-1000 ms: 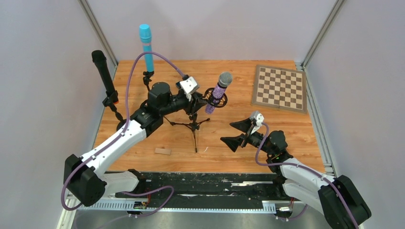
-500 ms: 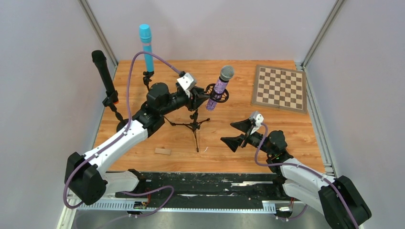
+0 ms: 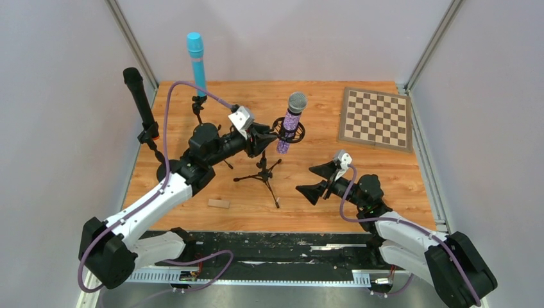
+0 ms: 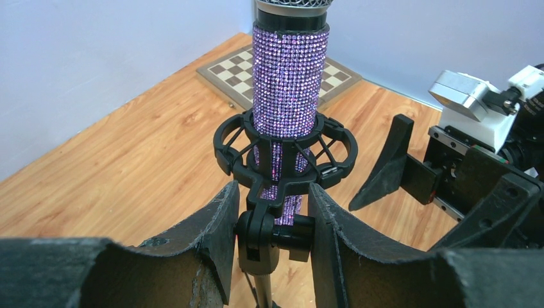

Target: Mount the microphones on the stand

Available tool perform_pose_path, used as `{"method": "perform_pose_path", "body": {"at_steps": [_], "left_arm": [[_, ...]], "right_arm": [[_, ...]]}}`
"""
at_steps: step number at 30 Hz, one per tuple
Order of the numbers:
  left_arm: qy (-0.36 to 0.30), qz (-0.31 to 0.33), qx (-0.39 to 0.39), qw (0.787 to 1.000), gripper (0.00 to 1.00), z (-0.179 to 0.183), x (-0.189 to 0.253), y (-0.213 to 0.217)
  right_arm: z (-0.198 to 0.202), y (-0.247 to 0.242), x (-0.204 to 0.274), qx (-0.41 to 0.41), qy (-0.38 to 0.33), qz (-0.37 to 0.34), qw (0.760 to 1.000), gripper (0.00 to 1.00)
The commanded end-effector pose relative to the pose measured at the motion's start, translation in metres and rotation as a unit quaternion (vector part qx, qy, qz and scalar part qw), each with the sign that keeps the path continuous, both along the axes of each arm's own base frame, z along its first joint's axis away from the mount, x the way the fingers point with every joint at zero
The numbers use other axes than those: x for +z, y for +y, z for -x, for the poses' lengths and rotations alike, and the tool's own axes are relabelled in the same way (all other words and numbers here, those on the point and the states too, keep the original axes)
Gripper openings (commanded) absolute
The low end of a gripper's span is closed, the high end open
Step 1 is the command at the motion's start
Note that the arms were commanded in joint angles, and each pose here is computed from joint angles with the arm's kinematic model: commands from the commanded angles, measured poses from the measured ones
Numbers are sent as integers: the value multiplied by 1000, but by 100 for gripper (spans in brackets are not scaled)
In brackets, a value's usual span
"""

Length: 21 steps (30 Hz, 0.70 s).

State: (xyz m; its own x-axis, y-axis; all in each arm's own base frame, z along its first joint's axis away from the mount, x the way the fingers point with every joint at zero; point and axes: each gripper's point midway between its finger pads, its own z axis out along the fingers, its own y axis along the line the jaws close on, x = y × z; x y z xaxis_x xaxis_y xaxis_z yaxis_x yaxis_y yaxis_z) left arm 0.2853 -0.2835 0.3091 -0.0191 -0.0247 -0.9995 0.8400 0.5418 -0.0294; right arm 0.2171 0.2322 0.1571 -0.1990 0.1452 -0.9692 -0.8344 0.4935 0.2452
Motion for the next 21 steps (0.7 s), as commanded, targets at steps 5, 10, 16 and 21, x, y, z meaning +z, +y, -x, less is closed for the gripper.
{"method": "perform_pose_path", "body": {"at_steps": [5,10,16,21], "left_arm": [[-54,44,41,997,0,12,20,26],[-54,39,42,997,3,16,13,29],[-59,38,36,997,8,16,18,27],[-60,35,35,997,11,14,20,26]], "right_arm": [[-5,4,7,3,-9,3,1000,96],[-9,5,15,1,-10,3,1000,97],[-11,6,14,-3,-5,6,1000,97],[-13,5,13,-8,5,8,1000,98]]}}
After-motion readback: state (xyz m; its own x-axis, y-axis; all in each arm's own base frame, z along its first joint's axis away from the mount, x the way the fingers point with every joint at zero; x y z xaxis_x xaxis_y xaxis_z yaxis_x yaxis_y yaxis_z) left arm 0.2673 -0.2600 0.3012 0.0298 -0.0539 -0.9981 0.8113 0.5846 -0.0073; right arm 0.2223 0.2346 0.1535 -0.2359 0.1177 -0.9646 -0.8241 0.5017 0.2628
